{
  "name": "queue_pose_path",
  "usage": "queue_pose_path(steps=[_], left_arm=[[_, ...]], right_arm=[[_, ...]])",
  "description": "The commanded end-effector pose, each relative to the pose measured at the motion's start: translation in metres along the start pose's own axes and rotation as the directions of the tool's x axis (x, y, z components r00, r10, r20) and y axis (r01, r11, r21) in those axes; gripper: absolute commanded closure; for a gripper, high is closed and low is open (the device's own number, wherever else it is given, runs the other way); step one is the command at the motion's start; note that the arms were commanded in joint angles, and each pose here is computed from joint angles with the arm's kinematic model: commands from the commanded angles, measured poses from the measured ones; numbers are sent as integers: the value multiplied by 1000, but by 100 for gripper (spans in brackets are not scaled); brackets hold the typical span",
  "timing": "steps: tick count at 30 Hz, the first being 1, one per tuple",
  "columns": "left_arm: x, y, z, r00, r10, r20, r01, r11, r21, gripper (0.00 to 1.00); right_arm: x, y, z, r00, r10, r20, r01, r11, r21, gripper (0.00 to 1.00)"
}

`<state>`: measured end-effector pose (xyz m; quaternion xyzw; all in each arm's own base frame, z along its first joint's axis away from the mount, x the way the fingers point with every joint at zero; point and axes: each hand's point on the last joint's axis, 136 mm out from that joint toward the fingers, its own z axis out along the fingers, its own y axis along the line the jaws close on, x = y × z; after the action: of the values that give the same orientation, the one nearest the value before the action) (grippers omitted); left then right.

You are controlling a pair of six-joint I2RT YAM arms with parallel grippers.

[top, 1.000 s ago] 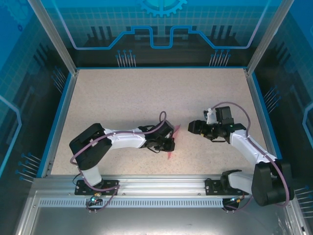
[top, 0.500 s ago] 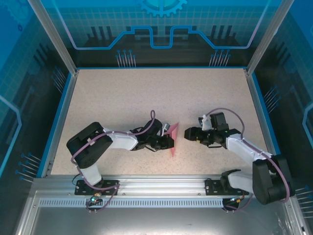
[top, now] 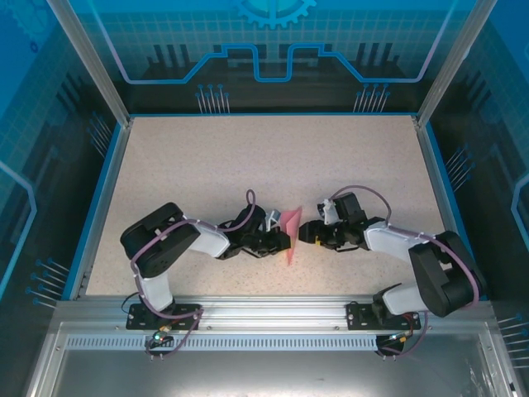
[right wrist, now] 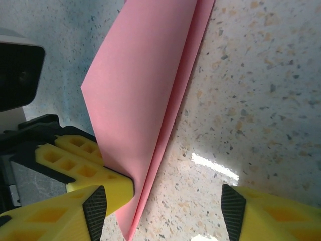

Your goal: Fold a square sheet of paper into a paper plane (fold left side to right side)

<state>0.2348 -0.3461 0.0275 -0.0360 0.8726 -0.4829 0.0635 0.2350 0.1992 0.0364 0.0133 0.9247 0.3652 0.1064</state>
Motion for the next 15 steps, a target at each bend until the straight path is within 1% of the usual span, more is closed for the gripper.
queue_pose_path(steps=[1,15], left_arm=[[1,0,1,1000,-26,-8,26,999,43,91],[-1,2,-1,999,-36,5,36,998,49,91]], right_arm=[[-17,15,5,999,-12,43,13,1000,-27,37],[-31,17,25,998,31,46,-31,999,-11,51]])
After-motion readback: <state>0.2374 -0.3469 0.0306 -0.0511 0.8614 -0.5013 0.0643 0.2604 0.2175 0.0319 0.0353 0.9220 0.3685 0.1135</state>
